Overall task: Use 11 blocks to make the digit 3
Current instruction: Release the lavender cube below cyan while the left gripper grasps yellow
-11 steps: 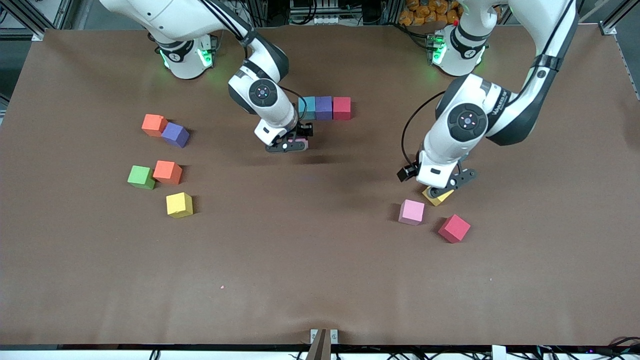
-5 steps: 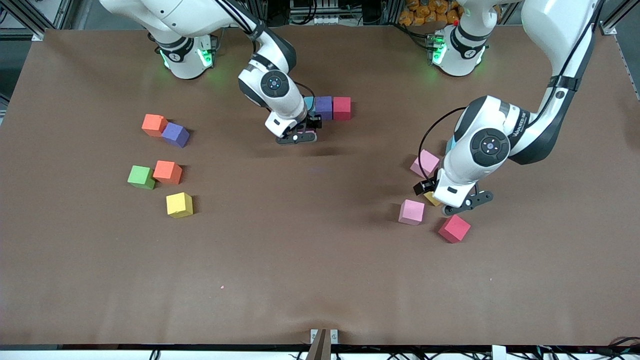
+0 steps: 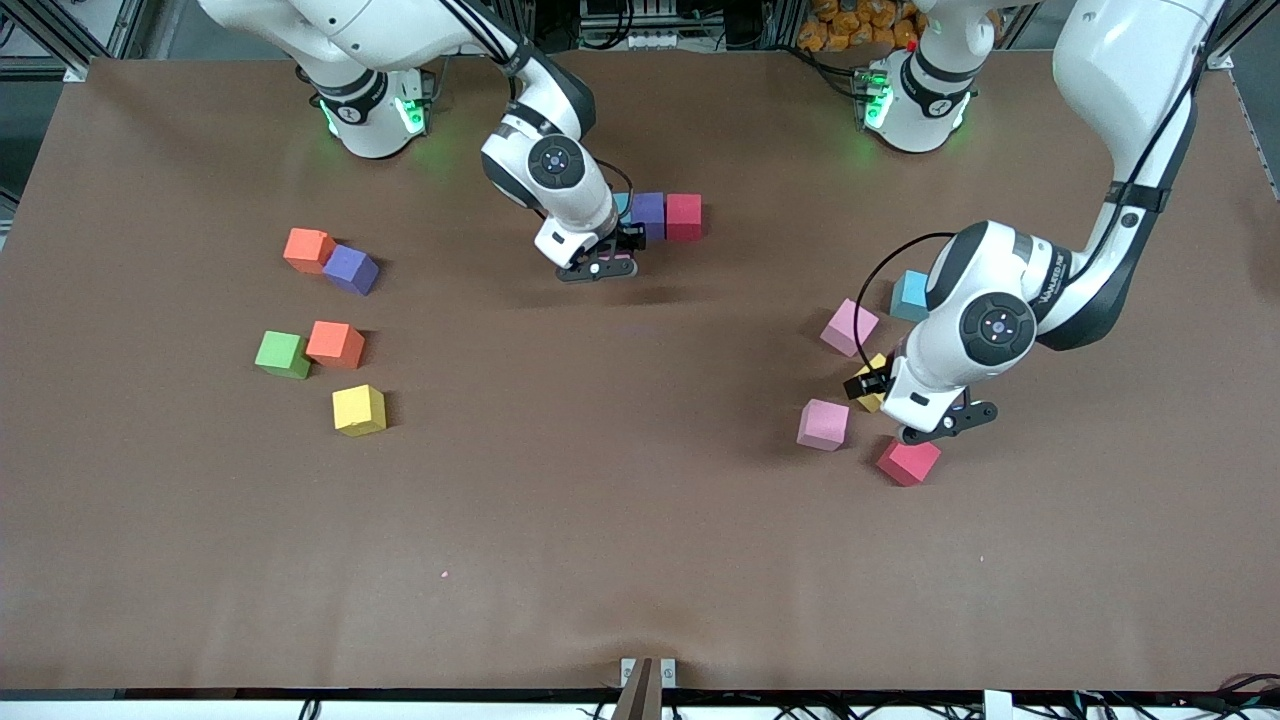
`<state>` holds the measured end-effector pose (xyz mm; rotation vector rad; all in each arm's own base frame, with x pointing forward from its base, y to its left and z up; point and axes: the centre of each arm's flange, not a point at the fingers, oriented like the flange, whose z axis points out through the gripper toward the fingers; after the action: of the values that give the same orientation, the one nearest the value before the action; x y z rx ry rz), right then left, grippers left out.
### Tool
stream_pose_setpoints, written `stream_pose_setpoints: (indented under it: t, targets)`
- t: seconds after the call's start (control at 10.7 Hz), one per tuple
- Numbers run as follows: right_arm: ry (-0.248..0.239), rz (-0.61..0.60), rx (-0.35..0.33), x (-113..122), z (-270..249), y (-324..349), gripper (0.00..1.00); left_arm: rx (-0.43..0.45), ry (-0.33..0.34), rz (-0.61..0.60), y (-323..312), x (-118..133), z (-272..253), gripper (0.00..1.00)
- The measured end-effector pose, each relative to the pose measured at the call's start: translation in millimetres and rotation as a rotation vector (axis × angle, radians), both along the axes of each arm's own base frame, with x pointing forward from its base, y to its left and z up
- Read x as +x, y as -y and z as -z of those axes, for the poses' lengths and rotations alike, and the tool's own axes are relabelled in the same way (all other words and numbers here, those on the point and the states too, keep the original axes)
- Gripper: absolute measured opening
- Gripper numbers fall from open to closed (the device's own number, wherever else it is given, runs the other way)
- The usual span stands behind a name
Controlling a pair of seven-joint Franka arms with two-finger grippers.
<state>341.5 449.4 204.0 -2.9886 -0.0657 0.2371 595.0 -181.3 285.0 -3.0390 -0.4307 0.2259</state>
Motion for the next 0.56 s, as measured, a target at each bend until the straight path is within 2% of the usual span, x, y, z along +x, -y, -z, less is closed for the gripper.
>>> stream_pose_setpoints:
  t: [0.28,0.56]
  targets:
    - [-0.006,-0.002,-0.008,-2.8,2.9,2.0,0.59,0.020,0.001,0.108,1.0,-1.4,9.4,1.00]
    - [-0.005,0.012,-0.005,-3.7,3.5,2.3,0.59,0.015,-0.015,0.162,1.3,-3.3,25.1,1.00]
